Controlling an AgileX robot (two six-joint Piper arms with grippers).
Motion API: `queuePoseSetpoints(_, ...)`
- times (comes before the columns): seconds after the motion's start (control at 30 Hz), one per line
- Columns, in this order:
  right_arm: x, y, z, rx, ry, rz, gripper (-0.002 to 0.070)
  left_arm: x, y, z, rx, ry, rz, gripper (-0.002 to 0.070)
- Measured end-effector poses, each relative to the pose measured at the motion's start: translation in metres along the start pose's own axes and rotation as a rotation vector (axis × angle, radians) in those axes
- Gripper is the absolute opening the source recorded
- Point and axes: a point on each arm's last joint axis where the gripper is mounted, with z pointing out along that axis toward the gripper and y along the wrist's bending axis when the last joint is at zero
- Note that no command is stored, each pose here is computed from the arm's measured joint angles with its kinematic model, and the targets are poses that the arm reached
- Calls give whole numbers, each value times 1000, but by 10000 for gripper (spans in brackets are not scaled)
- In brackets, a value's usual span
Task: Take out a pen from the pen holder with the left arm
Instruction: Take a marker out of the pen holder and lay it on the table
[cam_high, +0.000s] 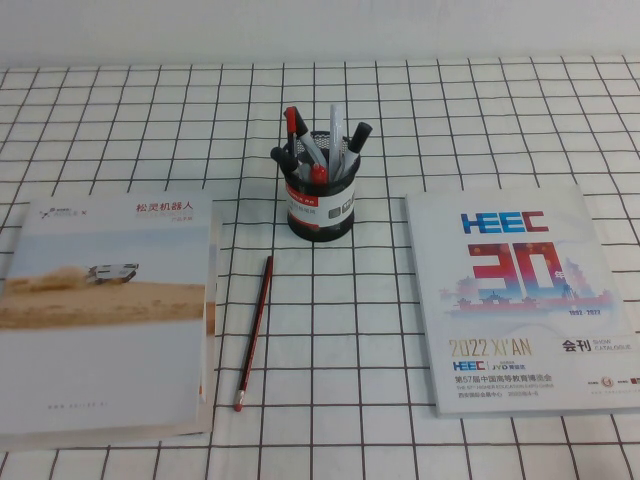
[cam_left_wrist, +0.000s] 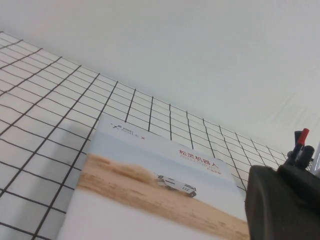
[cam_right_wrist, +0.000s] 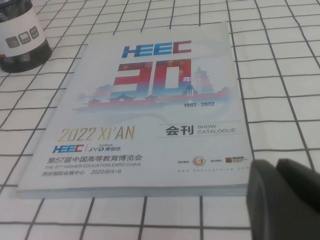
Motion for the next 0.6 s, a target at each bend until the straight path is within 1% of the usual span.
queuePoseSetpoints(0.27,0,0,0,0,0,0,-15,0,-2,-1,4,30,-3,-2)
queuePoseSetpoints(0.4,0,0,0,0,0,0,-15,-24,-14,-2,26,29,5,-2)
queuePoseSetpoints(0.47,0,0,0,0,0,0,-15,-34,-19,4,17,99,29,-2)
queuePoseSetpoints(0.6,0,0,0,0,0,0,-15,-51,-30,26,-5,315,121,-2)
